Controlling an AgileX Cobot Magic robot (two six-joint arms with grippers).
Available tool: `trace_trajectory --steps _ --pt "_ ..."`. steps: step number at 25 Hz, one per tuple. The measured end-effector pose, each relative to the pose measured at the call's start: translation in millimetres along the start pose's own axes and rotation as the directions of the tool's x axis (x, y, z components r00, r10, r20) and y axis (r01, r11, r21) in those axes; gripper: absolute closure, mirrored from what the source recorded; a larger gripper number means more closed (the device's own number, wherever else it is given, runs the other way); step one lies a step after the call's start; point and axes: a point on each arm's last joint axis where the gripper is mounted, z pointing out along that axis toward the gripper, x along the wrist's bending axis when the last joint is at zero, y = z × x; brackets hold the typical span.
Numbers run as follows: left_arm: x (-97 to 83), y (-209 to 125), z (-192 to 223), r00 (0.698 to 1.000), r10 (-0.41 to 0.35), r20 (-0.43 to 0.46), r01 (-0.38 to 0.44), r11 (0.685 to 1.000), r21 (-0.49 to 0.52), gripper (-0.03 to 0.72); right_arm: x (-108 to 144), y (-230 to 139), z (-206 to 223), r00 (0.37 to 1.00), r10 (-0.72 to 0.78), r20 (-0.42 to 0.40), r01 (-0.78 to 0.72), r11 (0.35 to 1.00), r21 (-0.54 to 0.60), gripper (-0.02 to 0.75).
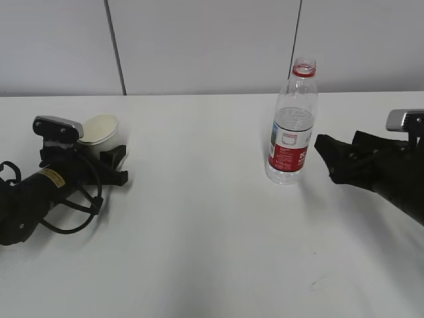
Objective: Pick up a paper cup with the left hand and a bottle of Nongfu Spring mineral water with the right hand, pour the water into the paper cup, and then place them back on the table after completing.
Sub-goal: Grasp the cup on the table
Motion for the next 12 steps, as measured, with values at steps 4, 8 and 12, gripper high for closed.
trace_trajectory --steps 4,8,12 --pt "0.0 0.0 0.0 1.0 0.0 0.0 0.0 1.0 0.0 0.336 -0.8 -10.6 2.2 0.996 -0.085 -0.011 0.086 0.996 0.036 0.151" --pt "0.0 0.0 0.0 1.0 0.0 0.0 0.0 1.0 0.0 0.336 -0.9 -13.2 2.6 0.988 -0.154 -0.017 0.155 0.987 0.044 0.151" --pt "0.0 0.0 0.0 1.0 0.0 0.0 0.0 1.0 0.0 0.336 -0.9 -12.9 3.0 0.986 -0.166 -0.018 0.167 0.985 0.043 0.151"
